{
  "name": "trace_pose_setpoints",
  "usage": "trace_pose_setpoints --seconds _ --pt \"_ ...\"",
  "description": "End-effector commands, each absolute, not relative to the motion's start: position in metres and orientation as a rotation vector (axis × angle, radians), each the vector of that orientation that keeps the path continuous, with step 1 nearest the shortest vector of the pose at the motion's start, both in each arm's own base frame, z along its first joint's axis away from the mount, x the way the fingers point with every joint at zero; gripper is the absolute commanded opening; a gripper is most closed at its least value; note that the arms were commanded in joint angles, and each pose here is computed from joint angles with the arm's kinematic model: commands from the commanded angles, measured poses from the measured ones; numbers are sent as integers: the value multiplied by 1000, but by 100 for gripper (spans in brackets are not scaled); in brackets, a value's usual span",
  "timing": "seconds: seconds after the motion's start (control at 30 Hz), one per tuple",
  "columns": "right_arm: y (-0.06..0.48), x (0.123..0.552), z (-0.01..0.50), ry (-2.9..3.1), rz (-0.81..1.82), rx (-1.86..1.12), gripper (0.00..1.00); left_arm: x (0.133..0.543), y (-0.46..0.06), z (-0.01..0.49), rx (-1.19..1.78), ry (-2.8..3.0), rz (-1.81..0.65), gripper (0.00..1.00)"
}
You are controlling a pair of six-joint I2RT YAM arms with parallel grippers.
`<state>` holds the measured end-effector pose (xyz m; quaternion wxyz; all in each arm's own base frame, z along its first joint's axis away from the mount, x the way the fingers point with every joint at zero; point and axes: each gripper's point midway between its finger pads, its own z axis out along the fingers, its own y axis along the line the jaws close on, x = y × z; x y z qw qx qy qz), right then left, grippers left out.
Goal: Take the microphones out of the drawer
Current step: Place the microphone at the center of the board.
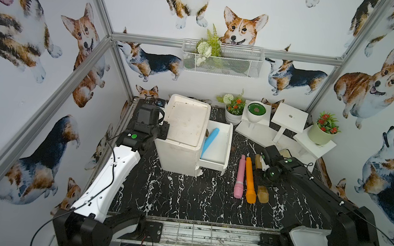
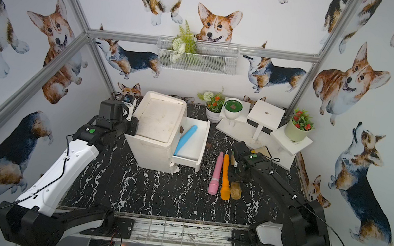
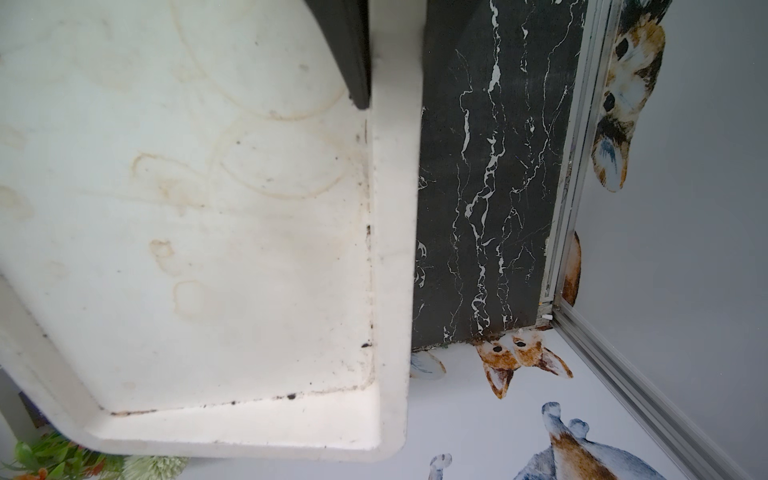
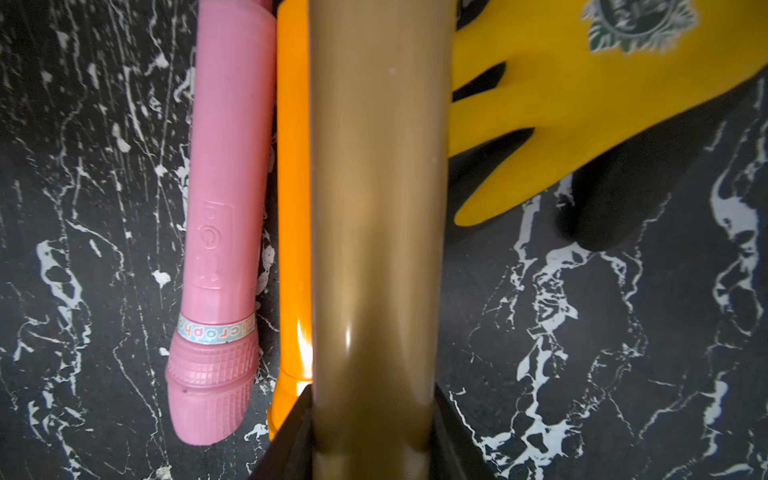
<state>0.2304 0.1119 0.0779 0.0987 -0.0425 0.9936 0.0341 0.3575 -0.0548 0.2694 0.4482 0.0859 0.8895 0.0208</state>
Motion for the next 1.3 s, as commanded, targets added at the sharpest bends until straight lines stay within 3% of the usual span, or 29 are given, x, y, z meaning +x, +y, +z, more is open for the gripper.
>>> trace_pose_setpoints --seconds 0.0,0.57,1.27 --pt "119 238 74 2935 125 -193 15 337 -55 238 322 2337 78 0" --pt "116 252 56 2947 17 -272 15 336 -54 240 324 2330 84 0" --pt "138 257 37 2971 141 -223 21 336 -54 240 325 2334 84 0"
